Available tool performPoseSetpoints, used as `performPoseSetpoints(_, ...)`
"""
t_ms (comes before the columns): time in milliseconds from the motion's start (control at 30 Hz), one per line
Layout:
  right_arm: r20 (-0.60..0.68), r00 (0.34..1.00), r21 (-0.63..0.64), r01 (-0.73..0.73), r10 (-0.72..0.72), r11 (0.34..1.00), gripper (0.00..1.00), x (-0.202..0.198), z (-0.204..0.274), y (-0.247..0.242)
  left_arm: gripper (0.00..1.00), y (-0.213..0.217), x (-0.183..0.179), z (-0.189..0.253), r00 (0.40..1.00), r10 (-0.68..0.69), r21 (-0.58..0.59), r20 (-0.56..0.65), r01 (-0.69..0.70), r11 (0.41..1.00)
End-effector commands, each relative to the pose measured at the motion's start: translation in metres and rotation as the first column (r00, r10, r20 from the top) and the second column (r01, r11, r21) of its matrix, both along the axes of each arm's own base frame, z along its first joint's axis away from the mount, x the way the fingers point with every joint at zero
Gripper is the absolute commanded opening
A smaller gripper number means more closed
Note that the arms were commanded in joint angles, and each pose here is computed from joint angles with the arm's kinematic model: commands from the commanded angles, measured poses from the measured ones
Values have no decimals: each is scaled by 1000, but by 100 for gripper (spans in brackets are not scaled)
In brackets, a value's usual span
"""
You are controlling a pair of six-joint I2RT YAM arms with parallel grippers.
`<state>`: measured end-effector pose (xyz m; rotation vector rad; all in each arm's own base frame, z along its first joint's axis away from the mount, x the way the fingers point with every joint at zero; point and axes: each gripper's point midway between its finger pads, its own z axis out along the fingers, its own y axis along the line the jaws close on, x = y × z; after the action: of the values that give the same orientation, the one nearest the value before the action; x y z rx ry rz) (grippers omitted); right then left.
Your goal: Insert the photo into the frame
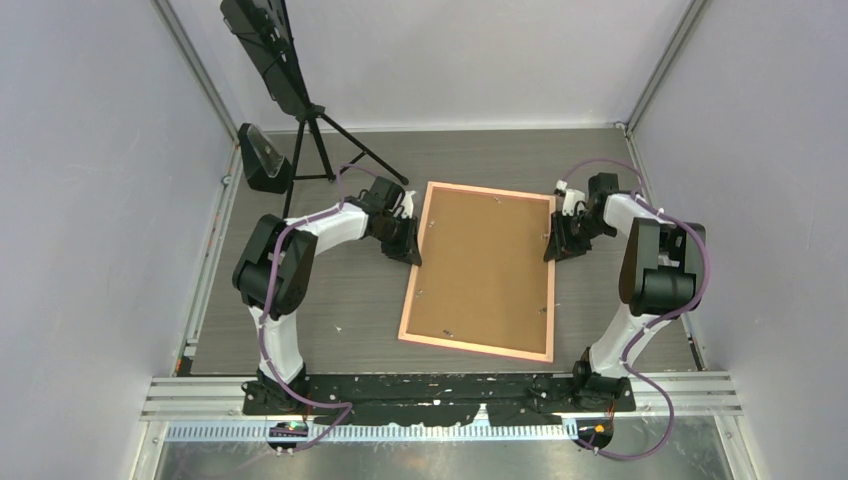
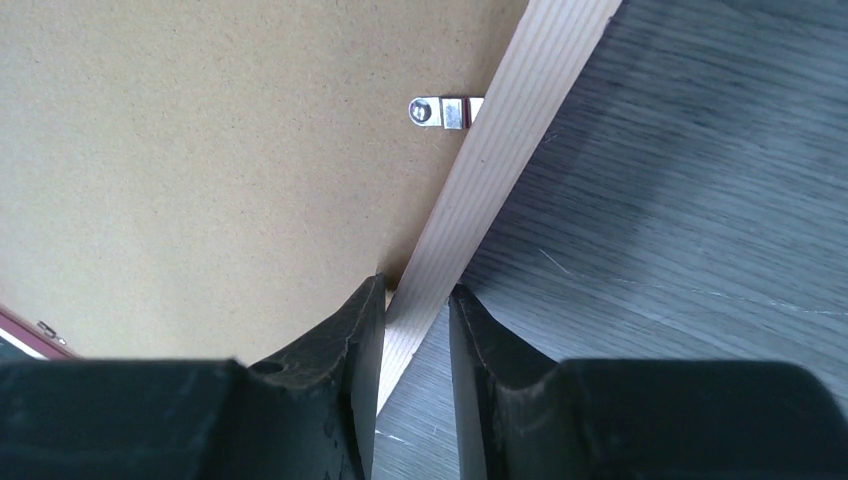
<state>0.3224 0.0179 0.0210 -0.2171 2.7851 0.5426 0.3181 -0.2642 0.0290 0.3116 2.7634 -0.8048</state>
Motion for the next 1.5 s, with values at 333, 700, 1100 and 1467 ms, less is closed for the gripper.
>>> performPoseSetpoints(333,110,993,6,-47,46,999,5,48,16,-5,68,6,32,20,997,-34,78,65,29,997)
performPoseSetpoints(700,114,988,-15,-108,109,994,5,36,16,-6,75,1,90,32,989,-48,179,142,22,984)
performPoseSetpoints(1100,104,986,-4,-134,133,991,5,30,12,-4,63,-11,115,23,989,-39,193,142,11,981)
performPoseSetpoints(1467,90,974,-20,-206,207,978,5,21,10,-4,59,-21,116,17,989,-36,194,142,8,981)
